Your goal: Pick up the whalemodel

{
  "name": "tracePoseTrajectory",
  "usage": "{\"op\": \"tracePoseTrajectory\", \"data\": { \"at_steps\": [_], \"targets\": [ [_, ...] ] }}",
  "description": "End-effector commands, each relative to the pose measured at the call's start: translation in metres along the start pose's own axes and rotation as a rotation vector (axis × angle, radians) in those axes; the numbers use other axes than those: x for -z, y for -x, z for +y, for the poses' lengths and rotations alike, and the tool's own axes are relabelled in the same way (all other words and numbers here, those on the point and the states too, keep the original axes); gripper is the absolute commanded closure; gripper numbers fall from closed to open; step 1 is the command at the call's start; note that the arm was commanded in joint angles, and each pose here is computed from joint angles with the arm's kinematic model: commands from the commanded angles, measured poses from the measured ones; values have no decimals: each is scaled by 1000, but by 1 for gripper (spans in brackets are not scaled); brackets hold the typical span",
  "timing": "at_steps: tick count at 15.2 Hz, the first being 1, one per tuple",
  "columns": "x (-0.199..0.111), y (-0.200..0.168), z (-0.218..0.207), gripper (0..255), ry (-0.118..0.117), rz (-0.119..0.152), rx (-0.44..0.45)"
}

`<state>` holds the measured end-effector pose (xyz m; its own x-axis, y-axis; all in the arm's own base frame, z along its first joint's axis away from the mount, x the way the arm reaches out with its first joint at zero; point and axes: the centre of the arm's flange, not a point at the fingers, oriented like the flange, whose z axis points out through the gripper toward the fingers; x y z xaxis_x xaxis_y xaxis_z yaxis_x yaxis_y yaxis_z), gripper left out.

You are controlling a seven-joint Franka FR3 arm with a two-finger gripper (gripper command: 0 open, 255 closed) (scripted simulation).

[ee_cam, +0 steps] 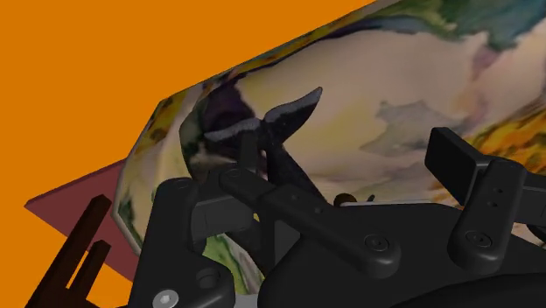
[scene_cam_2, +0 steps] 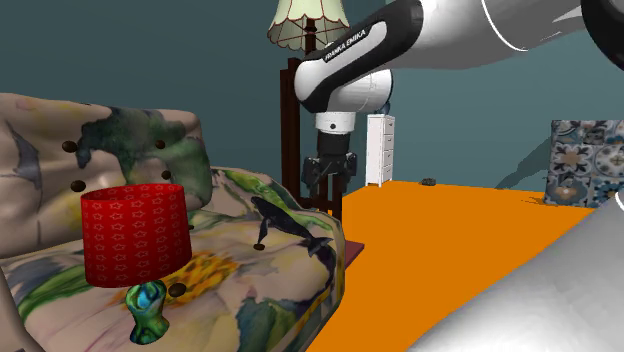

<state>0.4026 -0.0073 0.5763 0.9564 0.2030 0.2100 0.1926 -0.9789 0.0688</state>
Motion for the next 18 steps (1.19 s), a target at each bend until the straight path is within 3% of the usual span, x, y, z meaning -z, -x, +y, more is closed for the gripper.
{"op": "tracePoseTrajectory", "data": {
  "at_steps": [1, 16, 18],
  "targets": [
    [-19, -14, 8, 0, -14, 18, 32],
    [-141, -156, 22, 0, -128, 139, 266],
    [-149, -158, 21, 0, -131, 141, 271]
  ]
}}
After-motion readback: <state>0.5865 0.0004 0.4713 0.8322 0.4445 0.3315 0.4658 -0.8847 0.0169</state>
